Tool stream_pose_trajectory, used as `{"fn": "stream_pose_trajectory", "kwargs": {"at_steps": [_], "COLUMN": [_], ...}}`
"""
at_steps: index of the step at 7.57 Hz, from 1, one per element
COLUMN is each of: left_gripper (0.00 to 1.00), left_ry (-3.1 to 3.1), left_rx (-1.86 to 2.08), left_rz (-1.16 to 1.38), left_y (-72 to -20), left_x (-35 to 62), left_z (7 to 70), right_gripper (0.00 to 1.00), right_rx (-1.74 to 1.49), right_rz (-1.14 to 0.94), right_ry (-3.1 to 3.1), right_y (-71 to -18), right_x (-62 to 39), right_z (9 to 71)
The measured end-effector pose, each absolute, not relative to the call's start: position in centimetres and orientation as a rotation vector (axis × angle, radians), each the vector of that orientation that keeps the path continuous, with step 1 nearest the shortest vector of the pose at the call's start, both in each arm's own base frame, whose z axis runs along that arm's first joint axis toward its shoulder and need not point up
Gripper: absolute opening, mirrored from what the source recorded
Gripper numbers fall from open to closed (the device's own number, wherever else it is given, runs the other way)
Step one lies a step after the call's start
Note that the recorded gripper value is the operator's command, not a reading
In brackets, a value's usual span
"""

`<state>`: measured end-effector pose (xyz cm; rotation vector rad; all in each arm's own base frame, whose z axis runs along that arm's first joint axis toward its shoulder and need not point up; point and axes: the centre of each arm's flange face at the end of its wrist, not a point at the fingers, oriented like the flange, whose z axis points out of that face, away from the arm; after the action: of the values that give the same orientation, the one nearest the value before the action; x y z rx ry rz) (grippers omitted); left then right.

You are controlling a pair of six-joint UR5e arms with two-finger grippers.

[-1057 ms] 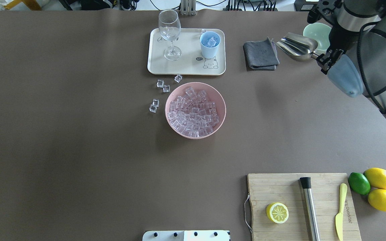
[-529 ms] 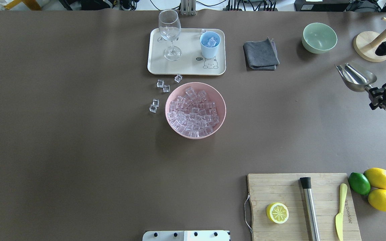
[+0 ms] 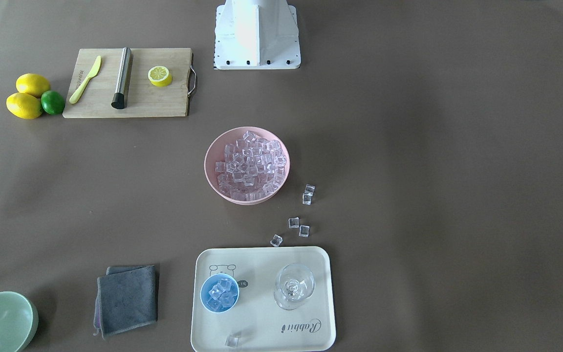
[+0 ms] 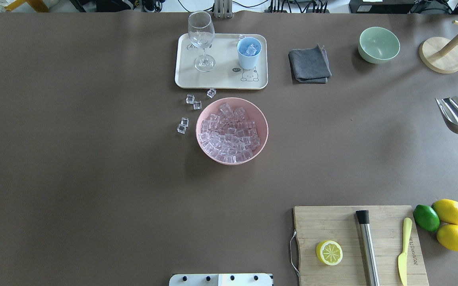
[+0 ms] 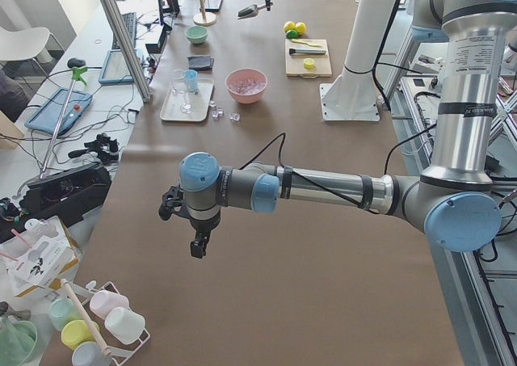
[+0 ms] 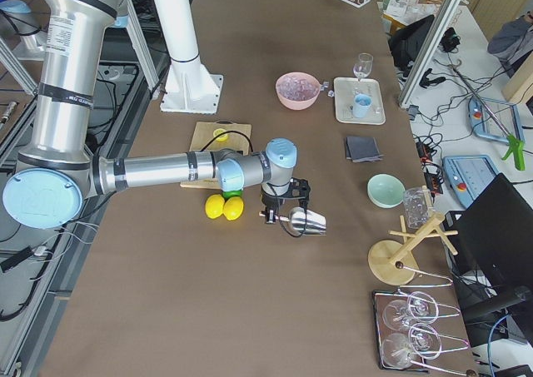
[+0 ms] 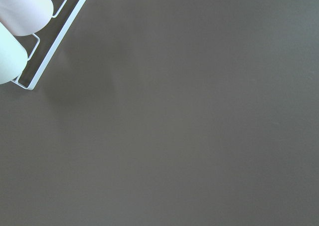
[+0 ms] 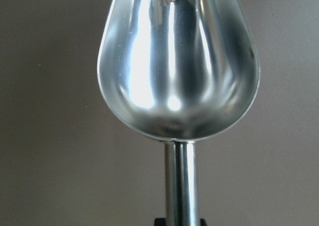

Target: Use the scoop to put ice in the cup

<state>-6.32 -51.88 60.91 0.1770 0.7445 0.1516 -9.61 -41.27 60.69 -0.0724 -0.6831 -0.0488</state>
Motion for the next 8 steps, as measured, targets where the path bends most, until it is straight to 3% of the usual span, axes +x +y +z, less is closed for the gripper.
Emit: {"fn": "stream_pose_trajectory", "kwargs": {"at_steps": [2, 8], "left_gripper": [0.99, 0.99], "left_ry": [0.745, 0.743], "left_rx": [0.172, 0.185], "left_rz": [0.15, 0.155], "left_y": [-51.8, -51.7], "left_x": [-6.3, -6.2], "left_z": [60.7, 59.9], "right_gripper": [1.0, 1.0], "right_rx": [-0.082, -0.026], "right_rz": [-0.045, 0.01], "right_ry": [-0.681, -0.714], "right_y": [-41.2, -42.9], "right_x": [-9.5, -7.0], "right_z": [62.9, 63.7]}}
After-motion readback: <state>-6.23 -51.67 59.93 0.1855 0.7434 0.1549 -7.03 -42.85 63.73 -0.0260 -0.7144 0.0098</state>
